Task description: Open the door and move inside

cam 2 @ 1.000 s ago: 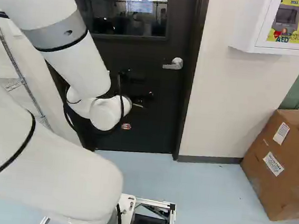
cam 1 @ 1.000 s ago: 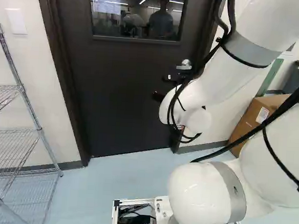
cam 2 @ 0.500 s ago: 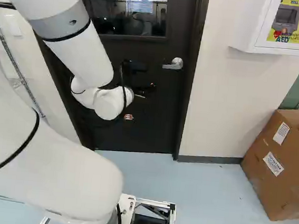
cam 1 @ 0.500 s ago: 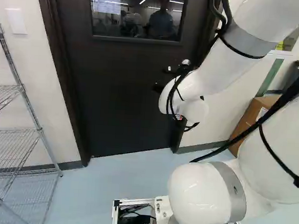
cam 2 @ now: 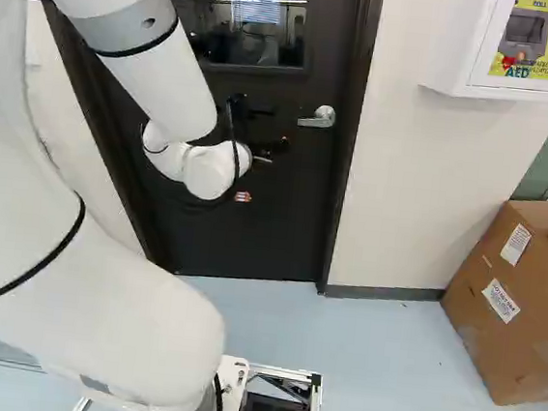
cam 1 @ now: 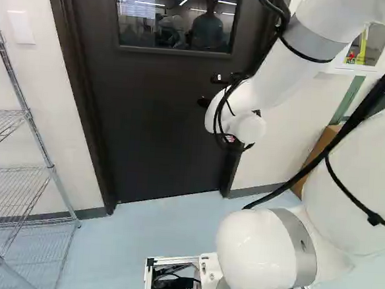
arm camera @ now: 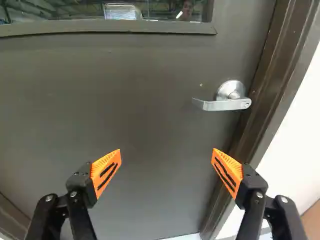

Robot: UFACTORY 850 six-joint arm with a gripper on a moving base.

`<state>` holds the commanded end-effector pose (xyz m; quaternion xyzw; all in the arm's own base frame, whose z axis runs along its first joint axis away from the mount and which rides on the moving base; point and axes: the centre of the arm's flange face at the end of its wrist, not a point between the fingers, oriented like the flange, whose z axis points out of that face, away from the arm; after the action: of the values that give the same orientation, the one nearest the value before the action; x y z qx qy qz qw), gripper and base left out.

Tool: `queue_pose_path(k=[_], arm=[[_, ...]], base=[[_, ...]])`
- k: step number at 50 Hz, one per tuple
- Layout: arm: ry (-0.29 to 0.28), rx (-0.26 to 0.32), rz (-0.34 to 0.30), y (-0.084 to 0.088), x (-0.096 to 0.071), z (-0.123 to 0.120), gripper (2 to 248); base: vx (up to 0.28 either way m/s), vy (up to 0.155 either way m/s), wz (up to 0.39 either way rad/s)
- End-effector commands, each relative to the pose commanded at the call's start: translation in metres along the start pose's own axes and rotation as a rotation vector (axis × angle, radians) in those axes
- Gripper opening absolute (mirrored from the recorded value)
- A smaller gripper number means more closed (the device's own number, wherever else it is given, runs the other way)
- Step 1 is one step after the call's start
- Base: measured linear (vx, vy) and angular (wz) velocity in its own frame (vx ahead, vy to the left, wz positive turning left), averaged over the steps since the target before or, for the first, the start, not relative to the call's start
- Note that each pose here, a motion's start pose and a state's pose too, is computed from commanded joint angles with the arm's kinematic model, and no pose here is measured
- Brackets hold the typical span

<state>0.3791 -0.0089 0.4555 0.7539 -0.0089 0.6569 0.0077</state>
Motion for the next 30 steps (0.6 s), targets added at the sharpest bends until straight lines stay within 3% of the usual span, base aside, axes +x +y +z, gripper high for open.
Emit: queue_pose_path(k=[30], arm=[[0.064,-0.038,0.004,0.017,0.04,0.05,247]], base=[[0.0,0.0,0.0]])
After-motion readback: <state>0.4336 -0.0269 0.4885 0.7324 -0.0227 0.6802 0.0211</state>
